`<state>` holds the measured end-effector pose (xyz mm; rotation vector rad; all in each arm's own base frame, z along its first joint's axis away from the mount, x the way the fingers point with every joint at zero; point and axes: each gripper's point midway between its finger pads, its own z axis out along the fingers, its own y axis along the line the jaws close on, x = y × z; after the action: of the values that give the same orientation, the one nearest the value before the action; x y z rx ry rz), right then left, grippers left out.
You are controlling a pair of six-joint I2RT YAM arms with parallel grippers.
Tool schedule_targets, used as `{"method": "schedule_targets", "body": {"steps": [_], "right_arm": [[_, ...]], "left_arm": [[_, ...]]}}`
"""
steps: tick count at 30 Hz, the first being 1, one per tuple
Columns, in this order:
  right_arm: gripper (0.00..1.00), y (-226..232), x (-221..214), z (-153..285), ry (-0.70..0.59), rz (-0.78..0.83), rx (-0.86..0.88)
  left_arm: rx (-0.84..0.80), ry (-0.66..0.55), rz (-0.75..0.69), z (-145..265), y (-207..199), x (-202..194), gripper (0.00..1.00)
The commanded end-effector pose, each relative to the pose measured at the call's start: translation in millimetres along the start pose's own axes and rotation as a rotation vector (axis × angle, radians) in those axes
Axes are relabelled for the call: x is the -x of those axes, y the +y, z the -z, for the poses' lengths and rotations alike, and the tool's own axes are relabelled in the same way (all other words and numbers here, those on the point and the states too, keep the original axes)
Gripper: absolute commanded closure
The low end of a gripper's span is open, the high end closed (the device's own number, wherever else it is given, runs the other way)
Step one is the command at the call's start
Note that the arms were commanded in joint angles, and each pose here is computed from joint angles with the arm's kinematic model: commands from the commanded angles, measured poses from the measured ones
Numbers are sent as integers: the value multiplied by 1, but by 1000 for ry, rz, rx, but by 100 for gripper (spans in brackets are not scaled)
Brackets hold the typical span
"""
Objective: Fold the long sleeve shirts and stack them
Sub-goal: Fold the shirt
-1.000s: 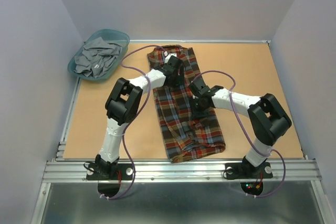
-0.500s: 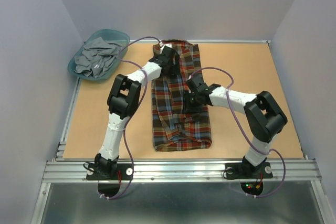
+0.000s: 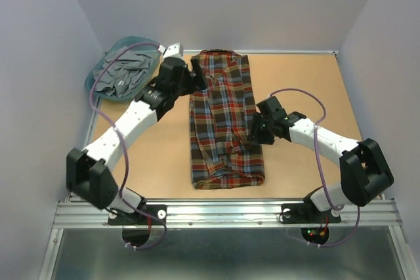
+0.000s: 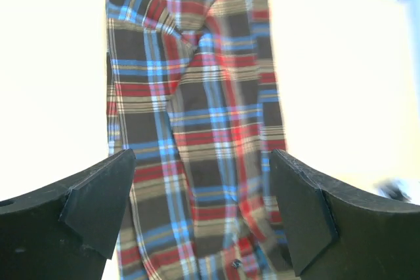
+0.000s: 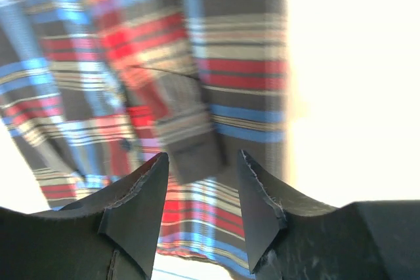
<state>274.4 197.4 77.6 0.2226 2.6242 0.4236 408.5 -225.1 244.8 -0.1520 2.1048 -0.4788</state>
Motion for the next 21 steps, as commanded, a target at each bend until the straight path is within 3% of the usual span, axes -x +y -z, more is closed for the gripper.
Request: {"method": "schedule_targets", "body": {"steps": [1,6,9,21], "right_arm": [[49,-15,-3,1,8,-88,-3],[50,-1,-4,-2,-4,-118,122],[51,-3,-10,-11,12,-127,125],[58,-11,-31,-22,44,-140,146]], "left_arm": [[67,133,79,22,36,-68,5],[102,194,162,61,70,-126,6],[119,197,192,76,83,-140,6],[16,256,199,82,59,-152,6]]}}
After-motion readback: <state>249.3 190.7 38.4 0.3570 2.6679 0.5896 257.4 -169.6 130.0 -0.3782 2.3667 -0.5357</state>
